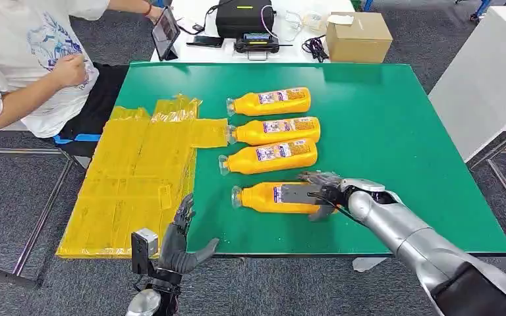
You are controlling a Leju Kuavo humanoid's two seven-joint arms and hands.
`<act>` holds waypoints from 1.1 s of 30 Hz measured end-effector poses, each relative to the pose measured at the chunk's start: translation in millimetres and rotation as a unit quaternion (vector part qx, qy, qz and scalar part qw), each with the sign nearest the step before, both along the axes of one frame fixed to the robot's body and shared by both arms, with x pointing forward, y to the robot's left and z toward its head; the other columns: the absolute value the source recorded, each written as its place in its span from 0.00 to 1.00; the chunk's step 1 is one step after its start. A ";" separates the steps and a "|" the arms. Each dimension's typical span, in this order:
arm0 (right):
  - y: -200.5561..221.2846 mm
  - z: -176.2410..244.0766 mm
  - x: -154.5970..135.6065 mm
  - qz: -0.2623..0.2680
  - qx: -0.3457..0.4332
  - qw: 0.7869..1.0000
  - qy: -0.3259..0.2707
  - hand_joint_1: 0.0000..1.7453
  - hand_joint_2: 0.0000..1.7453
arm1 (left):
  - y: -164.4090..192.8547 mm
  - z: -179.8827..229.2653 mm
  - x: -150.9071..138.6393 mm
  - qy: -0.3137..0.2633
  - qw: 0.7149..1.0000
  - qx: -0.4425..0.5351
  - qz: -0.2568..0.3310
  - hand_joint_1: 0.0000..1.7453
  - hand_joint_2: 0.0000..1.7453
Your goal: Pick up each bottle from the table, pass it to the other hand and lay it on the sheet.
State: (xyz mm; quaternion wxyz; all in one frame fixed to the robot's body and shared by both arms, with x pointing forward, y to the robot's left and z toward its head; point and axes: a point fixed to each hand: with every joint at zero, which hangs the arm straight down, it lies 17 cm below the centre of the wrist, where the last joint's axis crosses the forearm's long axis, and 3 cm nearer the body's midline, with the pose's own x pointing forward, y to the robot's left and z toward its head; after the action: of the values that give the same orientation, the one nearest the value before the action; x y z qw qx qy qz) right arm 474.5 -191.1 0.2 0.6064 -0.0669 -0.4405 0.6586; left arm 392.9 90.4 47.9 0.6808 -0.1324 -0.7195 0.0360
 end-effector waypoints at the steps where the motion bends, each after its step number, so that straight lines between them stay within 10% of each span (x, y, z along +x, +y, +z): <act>1: 1.7 -0.6 -0.1 0.001 0.000 1.000 -0.002 0.00 1.00 | -0.4 0.1 0.0 0.000 1.000 0.000 0.000 0.00 1.00; 4: 4.6 -4.3 -1.1 0.005 -0.005 1.000 -0.003 0.06 1.00 | -0.3 -1.1 -0.1 0.002 1.000 0.000 0.001 0.00 1.00; 6: 4.3 -6.9 -1.4 0.009 -0.013 1.000 -0.005 0.58 1.00 | -0.1 -1.2 0.0 0.003 1.000 -0.002 0.001 0.00 1.00; 7: 3.7 -8.1 -1.3 0.010 -0.018 1.000 -0.006 0.58 1.00 | 0.0 -1.4 0.0 0.004 1.000 -0.003 0.001 0.00 1.00; 8: 3.4 -9.0 -1.5 0.011 -0.020 1.000 -0.005 0.86 1.00 | -0.1 -1.5 0.0 0.005 1.000 -0.003 0.001 0.00 1.00; 10: 2.4 -10.4 -2.0 0.012 -0.022 1.000 -0.004 1.00 1.00 | 0.0 -1.8 0.1 0.006 1.000 -0.003 0.002 0.00 1.00; 29: 8.1 -10.1 -6.2 0.012 0.019 1.000 0.000 1.00 1.00 | -0.4 -1.6 0.4 0.006 1.000 -0.004 0.001 0.00 1.00; 33: 39.2 15.5 -22.1 0.028 0.162 0.986 -0.019 1.00 1.00 | -0.6 0.5 -0.2 0.000 1.000 -0.009 0.002 0.00 1.00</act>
State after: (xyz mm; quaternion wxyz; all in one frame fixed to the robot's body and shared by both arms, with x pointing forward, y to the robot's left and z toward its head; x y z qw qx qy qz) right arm 452.3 -152.0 15.7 0.5823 0.0316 -0.5543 0.5938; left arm 392.8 89.8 48.5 0.6798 -0.1368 -0.7192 0.0440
